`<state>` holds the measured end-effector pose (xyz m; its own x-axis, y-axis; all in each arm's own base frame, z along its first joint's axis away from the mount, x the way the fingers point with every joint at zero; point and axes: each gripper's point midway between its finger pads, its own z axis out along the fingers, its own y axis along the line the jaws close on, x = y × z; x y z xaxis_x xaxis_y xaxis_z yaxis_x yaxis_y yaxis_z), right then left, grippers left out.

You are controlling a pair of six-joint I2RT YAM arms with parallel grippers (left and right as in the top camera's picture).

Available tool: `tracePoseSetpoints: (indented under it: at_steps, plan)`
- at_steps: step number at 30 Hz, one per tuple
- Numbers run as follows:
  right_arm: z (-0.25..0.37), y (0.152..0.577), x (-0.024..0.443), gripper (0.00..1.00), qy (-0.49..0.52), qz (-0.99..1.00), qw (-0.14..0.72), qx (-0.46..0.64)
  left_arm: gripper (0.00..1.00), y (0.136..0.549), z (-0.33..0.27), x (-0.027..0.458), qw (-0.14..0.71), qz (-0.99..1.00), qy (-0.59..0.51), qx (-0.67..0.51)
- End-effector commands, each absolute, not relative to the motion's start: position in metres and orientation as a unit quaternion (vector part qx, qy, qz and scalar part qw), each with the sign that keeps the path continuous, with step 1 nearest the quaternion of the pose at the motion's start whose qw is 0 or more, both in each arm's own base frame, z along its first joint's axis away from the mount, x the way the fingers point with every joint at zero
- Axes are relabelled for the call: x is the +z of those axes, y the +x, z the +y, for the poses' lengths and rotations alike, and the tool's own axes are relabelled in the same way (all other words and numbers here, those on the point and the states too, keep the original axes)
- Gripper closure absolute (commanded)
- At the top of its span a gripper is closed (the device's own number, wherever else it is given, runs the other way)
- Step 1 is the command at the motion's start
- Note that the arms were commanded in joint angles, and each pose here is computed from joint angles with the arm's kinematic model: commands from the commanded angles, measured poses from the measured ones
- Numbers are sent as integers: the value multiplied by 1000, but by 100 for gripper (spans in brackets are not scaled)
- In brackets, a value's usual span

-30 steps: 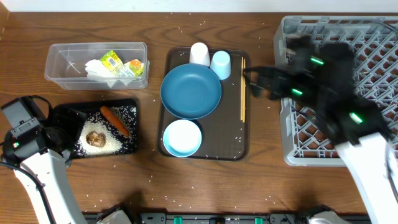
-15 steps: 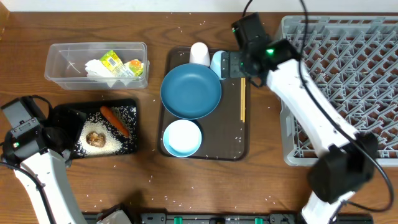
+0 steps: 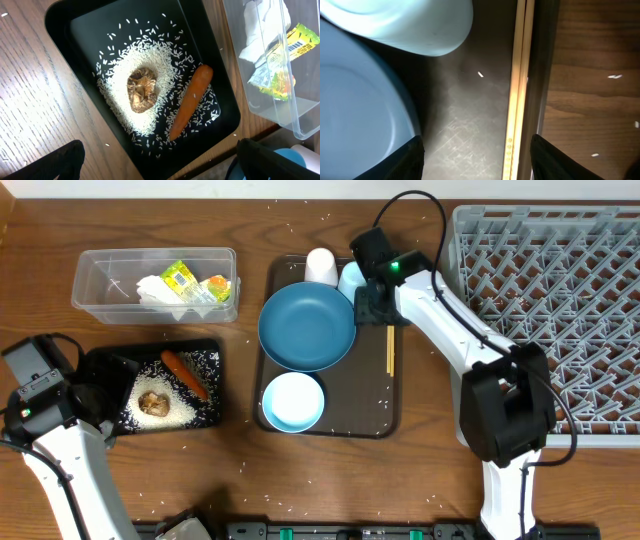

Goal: Sort waste into correct bins and load items into the dishwasher rack
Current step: 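Grasp one wooden chopstick with the right gripper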

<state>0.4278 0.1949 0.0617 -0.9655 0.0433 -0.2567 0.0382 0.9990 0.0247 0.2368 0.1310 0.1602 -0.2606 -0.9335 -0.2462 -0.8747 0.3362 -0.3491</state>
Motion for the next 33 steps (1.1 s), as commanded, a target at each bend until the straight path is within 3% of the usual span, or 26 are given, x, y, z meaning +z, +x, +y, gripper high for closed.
tracePoseSetpoints:
  at_steps: [1, 25, 33]
  plan:
    - [188, 436, 60, 39, 48, 990, 132, 10, 2, 233, 133, 159, 205, 788, -577, -65]
    - [190, 437, 16, 42, 49, 994, 88, 30, 2, 233, 133, 159, 205, 788, -577, -65]
    - [193, 430, -8, 47, 45, 997, 63, 22, 2, 233, 133, 159, 205, 788, -577, -65]
